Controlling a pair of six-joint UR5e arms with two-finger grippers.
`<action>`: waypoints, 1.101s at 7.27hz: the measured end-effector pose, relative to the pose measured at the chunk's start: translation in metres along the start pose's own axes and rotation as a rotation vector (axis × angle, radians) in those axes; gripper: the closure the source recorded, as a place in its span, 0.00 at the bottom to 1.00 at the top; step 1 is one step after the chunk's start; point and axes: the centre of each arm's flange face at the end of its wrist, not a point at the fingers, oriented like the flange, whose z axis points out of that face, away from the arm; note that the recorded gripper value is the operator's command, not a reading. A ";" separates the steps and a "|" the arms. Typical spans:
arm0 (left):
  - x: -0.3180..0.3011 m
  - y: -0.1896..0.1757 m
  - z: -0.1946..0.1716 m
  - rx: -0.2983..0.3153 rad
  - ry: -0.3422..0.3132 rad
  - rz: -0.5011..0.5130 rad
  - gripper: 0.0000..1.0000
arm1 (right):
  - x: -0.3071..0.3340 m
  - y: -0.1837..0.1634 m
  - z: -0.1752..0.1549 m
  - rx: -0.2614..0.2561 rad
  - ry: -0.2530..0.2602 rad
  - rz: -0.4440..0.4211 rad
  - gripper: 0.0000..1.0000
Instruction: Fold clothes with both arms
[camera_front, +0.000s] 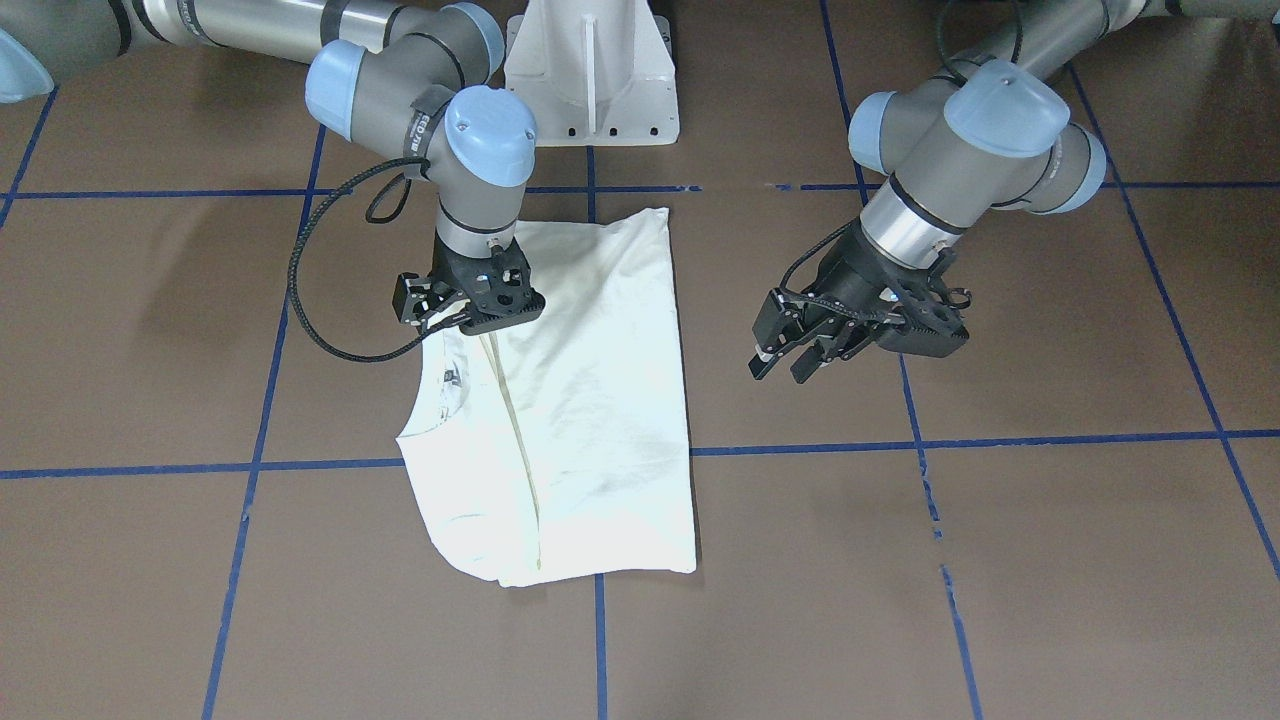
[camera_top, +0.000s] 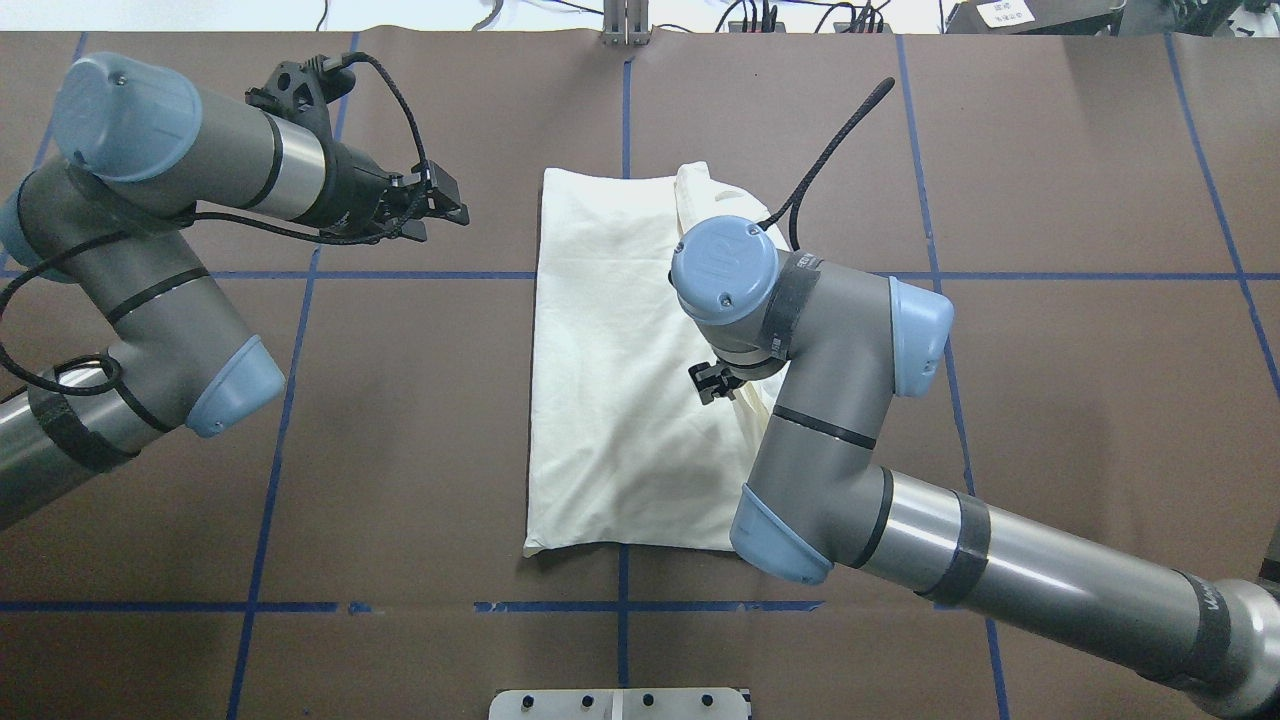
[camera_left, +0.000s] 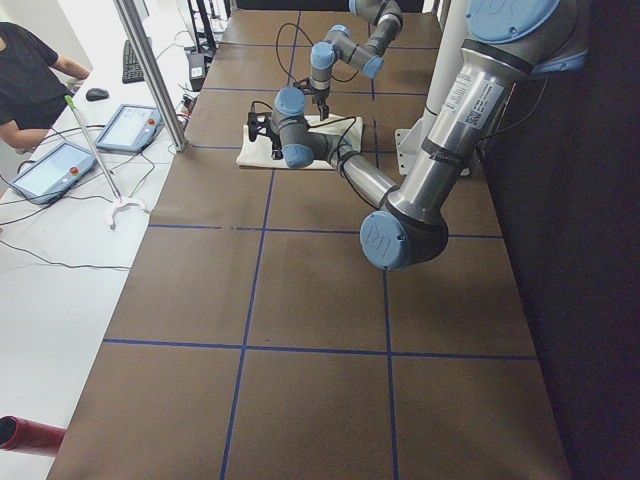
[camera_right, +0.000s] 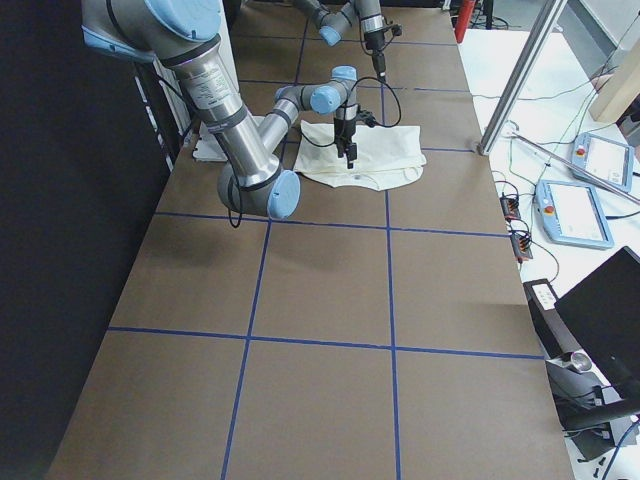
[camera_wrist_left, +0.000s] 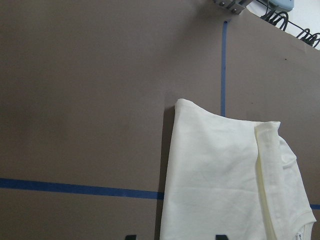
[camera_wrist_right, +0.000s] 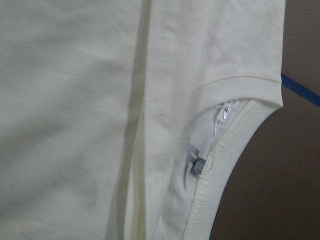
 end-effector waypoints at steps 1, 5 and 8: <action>-0.002 0.000 0.000 -0.001 -0.002 -0.001 0.39 | -0.004 -0.008 0.009 -0.008 0.007 0.007 0.00; -0.007 0.000 0.003 -0.004 -0.008 0.000 0.39 | 0.042 -0.001 0.047 -0.055 0.052 -0.008 0.00; -0.005 0.001 -0.001 -0.003 -0.004 0.001 0.39 | 0.130 0.031 0.043 -0.083 0.098 -0.097 0.00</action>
